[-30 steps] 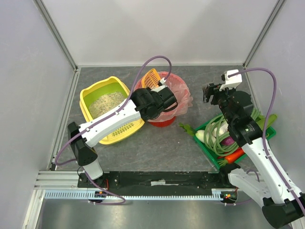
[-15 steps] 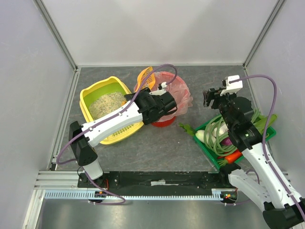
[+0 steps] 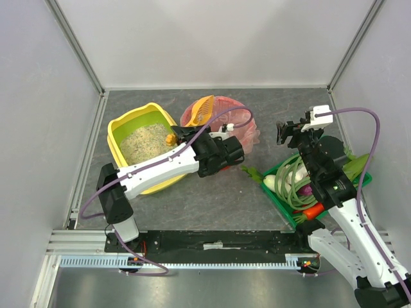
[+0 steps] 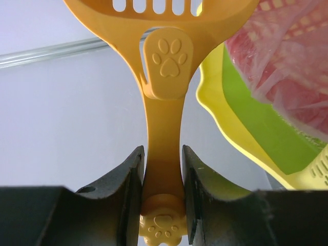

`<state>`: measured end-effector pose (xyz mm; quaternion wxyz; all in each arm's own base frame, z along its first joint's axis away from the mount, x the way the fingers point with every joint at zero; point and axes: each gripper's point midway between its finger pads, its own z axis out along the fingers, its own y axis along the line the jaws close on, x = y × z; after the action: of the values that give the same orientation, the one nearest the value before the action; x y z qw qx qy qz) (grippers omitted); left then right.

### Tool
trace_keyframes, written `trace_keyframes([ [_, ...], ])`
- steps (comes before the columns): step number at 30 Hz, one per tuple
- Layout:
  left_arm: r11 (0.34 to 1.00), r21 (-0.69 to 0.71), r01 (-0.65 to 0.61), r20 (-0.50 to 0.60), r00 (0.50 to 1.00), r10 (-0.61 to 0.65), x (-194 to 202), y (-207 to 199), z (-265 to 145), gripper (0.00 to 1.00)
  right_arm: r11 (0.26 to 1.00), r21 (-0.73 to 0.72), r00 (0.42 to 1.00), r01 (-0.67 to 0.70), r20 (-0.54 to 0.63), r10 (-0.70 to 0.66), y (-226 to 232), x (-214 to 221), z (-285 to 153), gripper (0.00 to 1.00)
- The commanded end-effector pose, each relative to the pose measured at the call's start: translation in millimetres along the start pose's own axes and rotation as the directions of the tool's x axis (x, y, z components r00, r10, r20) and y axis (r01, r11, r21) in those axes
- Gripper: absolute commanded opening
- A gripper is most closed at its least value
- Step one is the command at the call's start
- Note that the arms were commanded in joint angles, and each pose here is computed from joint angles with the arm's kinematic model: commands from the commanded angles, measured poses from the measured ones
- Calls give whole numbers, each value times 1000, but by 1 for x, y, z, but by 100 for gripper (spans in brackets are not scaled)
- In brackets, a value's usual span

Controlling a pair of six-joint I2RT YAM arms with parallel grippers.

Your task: Clean the litter box

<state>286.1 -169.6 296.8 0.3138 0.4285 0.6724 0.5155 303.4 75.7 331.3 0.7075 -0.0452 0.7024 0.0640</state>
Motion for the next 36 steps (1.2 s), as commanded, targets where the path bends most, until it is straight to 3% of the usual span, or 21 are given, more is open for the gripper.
trace_keyframes([
  [1, 984, -132, -121, -13, 993, 121, -4, 19, -8, 2, 1000, 15, 998, -13, 56, 12, -3, -13, -3, 82],
  [6, 977, -111, -183, -24, 983, 181, 4, 6, -6, 2, 1000, 21, 998, -14, 66, 13, -4, -15, -5, 83],
  [24, 981, -121, -151, 34, 987, 156, -13, 14, -18, 2, 1000, 18, 997, -24, 79, 23, -5, -15, -9, 83],
  [27, 965, -134, -227, 16, 973, 231, -11, 15, -18, 2, 1000, 18, 997, -23, 80, 22, -5, -15, -10, 84],
  [30, 981, -103, -163, 55, 984, 169, -19, 20, -21, 2, 999, 19, 996, -25, 91, 24, -6, -18, -12, 84],
  [33, 962, -130, -241, 32, 969, 247, -16, 13, -21, 2, 1000, 21, 995, -23, 94, 21, -6, -19, -13, 84],
  [36, 979, -103, -175, 49, 982, 180, -17, 17, -21, 2, 999, 24, 995, -22, 95, 20, -7, -19, -14, 84],
])
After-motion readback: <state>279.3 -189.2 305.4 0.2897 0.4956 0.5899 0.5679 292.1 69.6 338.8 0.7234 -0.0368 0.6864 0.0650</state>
